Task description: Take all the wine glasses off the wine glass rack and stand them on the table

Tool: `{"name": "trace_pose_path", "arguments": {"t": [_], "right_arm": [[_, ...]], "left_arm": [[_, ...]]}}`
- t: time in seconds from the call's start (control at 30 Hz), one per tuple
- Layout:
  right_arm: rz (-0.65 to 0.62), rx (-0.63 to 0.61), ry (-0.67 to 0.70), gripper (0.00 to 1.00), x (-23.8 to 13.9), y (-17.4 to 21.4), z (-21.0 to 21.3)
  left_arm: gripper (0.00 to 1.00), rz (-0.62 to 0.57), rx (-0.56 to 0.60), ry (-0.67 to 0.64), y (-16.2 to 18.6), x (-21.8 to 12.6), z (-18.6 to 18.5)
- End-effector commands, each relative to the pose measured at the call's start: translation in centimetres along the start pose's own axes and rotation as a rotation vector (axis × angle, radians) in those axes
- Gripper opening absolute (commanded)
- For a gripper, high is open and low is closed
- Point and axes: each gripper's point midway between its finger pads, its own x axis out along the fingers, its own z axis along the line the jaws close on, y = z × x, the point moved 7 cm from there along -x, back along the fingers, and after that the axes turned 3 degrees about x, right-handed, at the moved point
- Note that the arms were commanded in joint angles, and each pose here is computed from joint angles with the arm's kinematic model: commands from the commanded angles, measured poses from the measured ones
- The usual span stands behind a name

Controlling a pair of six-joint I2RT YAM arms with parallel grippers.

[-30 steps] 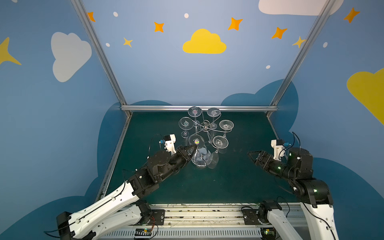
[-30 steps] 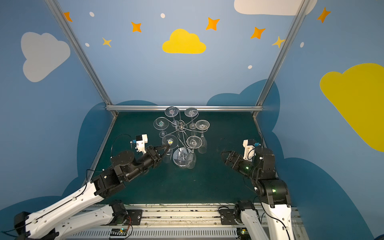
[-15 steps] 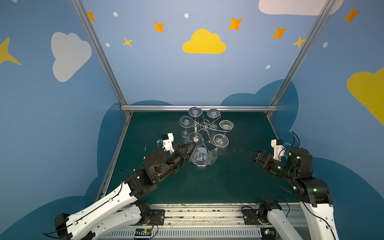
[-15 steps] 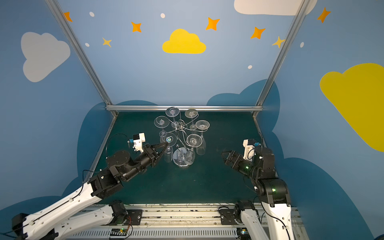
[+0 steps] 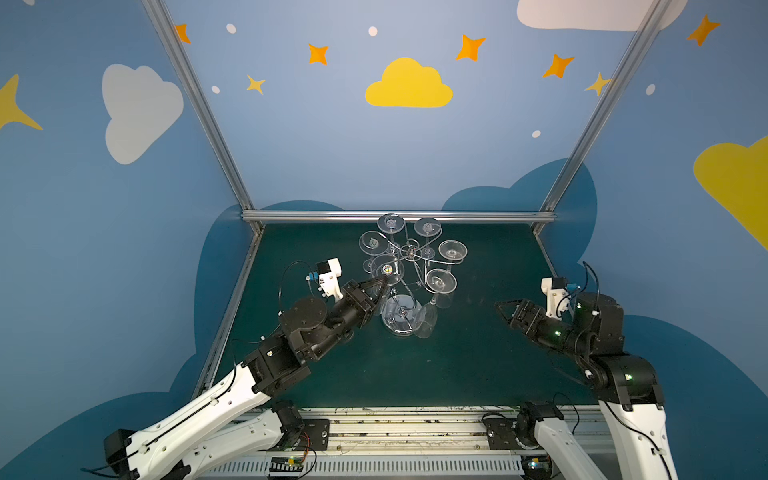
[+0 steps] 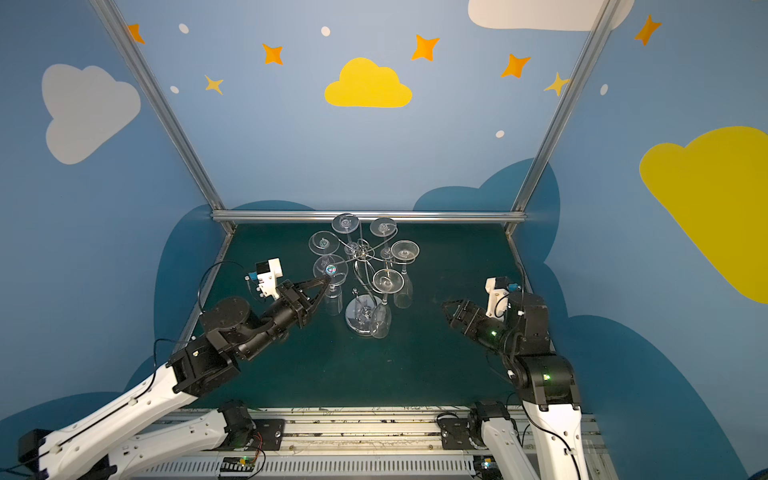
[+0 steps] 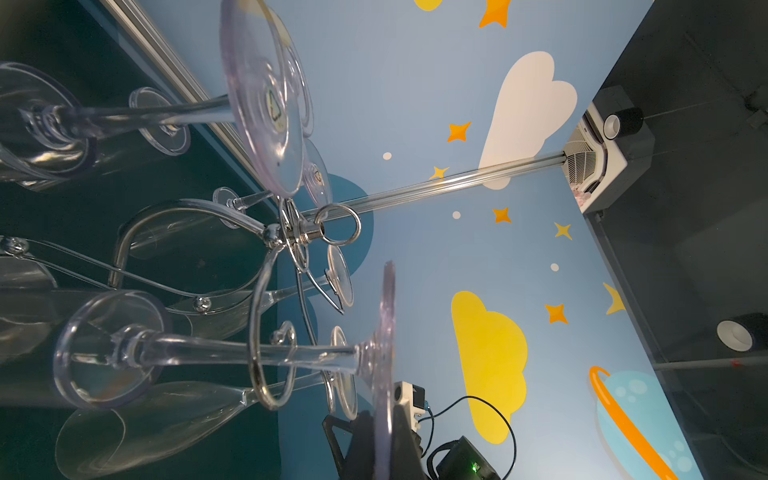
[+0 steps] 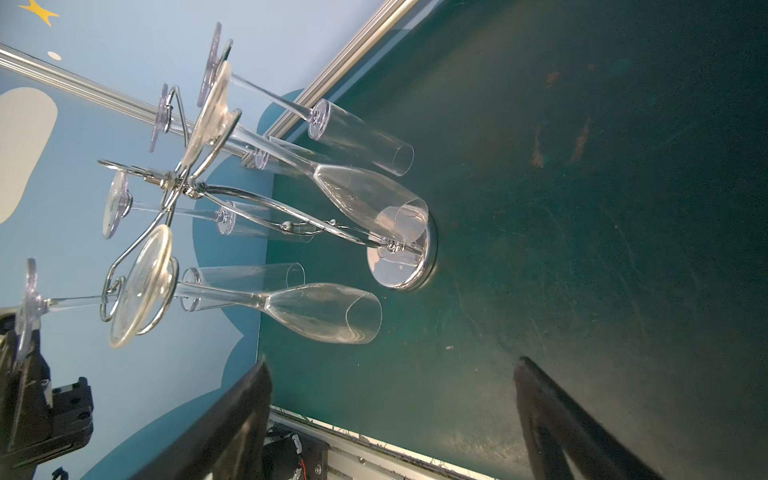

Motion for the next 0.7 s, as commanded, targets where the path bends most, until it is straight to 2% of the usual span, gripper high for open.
{"name": "trace_pose_path", "arguments": {"t": [0.0, 0.4, 0.67], "right_arm": [[-0.031, -0.019, -0.011, 0.89, -0.7, -0.2, 0.5], [-0.036, -0.019, -0.006, 0.89, -0.8, -0.3, 0.6], [-0.042, -0.015, -0.005, 0.89, -1.0, -0.3, 0.6]], "left_arm": [[0.03, -0.041, 0.01, 0.048, -1.0, 0.0, -1.4], [0.03, -0.037, -0.006, 0.049, -1.9, 0.6, -1.3], [0.03, 0.055, -0.039, 0.071, -1.2, 2.6, -1.7]]}}
